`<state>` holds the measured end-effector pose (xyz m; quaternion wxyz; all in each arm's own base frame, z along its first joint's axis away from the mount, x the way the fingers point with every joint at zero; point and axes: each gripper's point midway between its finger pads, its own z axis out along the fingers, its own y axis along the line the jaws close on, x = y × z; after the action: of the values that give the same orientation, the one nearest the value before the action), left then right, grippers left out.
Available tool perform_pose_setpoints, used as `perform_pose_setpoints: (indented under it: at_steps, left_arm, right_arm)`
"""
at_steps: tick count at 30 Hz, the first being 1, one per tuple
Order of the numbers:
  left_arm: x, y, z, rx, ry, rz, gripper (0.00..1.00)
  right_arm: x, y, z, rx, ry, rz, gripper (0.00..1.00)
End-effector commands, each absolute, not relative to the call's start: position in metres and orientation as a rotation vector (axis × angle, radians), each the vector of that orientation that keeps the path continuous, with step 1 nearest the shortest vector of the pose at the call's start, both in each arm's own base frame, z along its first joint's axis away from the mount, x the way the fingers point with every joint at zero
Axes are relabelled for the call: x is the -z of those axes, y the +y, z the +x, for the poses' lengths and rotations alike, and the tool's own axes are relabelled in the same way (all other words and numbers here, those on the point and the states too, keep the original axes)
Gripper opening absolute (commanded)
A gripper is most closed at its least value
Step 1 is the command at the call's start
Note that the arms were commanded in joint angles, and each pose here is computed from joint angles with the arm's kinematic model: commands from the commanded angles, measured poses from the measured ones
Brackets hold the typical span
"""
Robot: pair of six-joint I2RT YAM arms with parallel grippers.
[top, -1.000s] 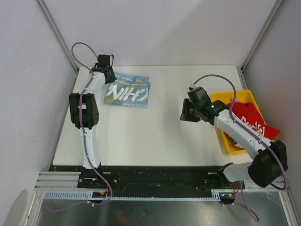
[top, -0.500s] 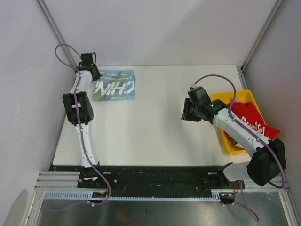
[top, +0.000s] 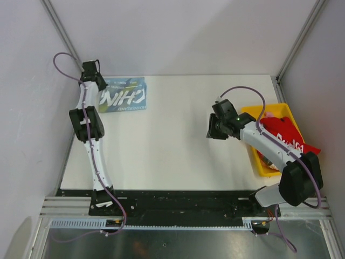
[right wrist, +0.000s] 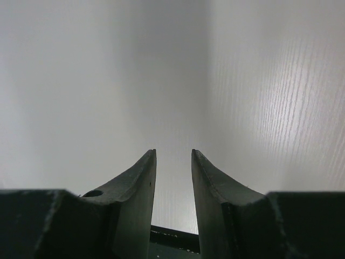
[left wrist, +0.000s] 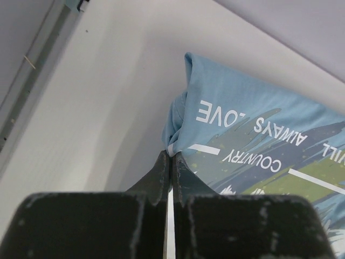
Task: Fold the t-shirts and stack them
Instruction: Put the neatly folded tshirt into the corner of the board with the left arm
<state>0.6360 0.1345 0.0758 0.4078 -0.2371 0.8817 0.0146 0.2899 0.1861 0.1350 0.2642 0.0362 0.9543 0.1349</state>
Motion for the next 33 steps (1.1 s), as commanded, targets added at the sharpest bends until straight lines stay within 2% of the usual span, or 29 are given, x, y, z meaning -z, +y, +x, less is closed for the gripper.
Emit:
perform_pose_setpoints:
  at_steps: [1, 12, 14, 15, 16, 18, 19, 21, 24, 29, 33]
  left_arm:
    - [-0.118, 0.156, 0.655, -0.069, 2.098, -0.568, 0.00]
    - [-0.134, 0.172, 0.665, -0.109, 2.042, -0.539, 0.00]
    - [-0.136, 0.174, 0.665, -0.109, 2.039, -0.538, 0.04]
    - [-0.137, 0.174, 0.664, -0.106, 2.039, -0.540, 0.10]
    - [-0.138, 0.174, 0.663, -0.104, 2.038, -0.547, 0.21]
    - [-0.141, 0.172, 0.657, -0.093, 2.042, -0.570, 0.51]
    - [-0.144, 0.170, 0.653, -0.082, 2.042, -0.589, 0.63]
    - [-0.155, 0.160, 0.645, -0.037, 2.040, -0.624, 0.76]
    - [-0.174, 0.122, 0.633, 0.027, 2.051, -0.609, 0.87]
    - [-0.181, 0.025, 0.605, 0.106, 2.137, -0.469, 0.92]
    - [-0.171, -0.058, 0.562, 0.190, 2.232, -0.347, 0.97]
  right_arm:
    - [-0.147, 0.194, 0.305, -0.412, 2.530, 0.113, 0.37]
    - [-0.141, 0.197, 0.308, -0.415, 2.549, 0.113, 0.37]
    - [-0.141, 0.198, 0.309, -0.419, 2.550, 0.111, 0.37]
    - [-0.140, 0.199, 0.309, -0.422, 2.551, 0.109, 0.37]
    - [-0.140, 0.199, 0.309, -0.423, 2.551, 0.108, 0.37]
    - [-0.143, 0.199, 0.309, -0.425, 2.544, 0.101, 0.37]
    - [-0.145, 0.198, 0.309, -0.426, 2.535, 0.100, 0.38]
    - [-0.152, 0.193, 0.310, -0.417, 2.515, 0.102, 0.41]
    - [-0.163, 0.185, 0.310, -0.407, 2.480, 0.116, 0.47]
    - [-0.184, 0.170, 0.313, -0.400, 2.412, 0.144, 0.59]
    - [-0.199, 0.153, 0.315, -0.412, 2.366, 0.179, 0.67]
